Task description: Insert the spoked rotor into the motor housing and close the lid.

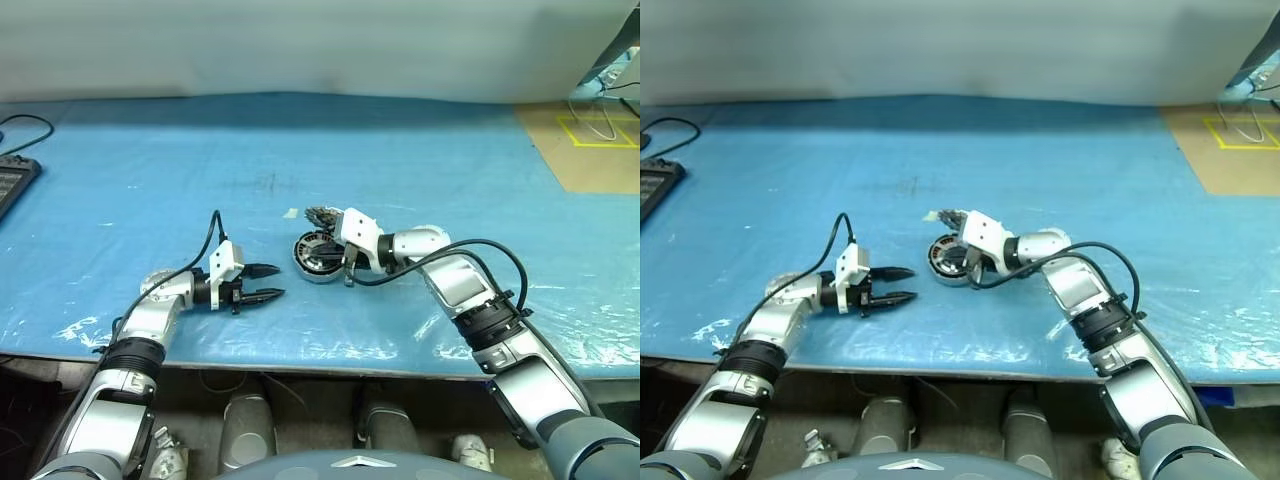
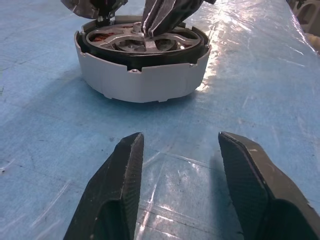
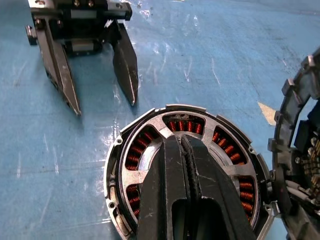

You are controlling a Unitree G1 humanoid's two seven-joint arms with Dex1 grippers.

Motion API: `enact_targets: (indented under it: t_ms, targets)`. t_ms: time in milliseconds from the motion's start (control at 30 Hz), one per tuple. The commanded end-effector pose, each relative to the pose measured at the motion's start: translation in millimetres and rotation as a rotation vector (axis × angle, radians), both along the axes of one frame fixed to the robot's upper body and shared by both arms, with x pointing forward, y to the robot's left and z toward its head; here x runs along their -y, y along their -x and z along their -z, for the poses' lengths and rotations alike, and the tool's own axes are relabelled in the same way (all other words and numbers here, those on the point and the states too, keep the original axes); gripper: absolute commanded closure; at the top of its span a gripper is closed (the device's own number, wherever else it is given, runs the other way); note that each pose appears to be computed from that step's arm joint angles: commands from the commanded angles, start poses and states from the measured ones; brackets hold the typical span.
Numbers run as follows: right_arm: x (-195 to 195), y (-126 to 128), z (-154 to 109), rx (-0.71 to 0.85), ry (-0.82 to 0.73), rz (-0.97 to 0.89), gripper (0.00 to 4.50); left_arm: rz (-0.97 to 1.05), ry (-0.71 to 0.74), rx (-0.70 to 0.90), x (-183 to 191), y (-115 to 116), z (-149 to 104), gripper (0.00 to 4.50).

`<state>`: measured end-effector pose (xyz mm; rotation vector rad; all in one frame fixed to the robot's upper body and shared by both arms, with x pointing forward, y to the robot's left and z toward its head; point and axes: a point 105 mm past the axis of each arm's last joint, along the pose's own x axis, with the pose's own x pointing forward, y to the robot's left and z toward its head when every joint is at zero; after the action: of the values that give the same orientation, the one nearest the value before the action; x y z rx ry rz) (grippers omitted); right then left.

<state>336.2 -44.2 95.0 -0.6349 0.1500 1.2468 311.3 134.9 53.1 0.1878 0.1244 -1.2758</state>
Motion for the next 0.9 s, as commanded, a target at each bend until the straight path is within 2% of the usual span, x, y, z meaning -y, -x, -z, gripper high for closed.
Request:
enact_targets:
  t_ms: [33,200,467,633,733,900]
  targets:
    - [36.4,-4.0,55.0,-0.062,0.197,0.117,4.49,-0.001,0.01,0.027,-2.4,-1.0,-8.7,2.02]
    - [39.5,-3.3,56.2,0.008,0.238,0.085,4.49,-0.002,0.01,0.022,-2.8,-0.9,-8.7,2.02]
    - [46.6,6.0,67.9,0.008,0.318,0.034,4.49,0.002,0.01,0.005,-3.2,0.4,-6.6,2.02]
    - [46.9,4.6,66.3,0.025,0.32,0.038,4.49,0.004,0.011,-0.001,-2.7,0.4,-5.8,2.02]
    - [44.8,3.6,53.1,0.01,0.246,0.05,4.49,0.004,0.01,-0.004,-3.2,0.8,-4.7,2.02]
    - [20.5,2.0,-0.8,0.003,-0.016,0.047,4.49,0.002,0.006,-0.01,-4.8,1.5,-2.1,2.02]
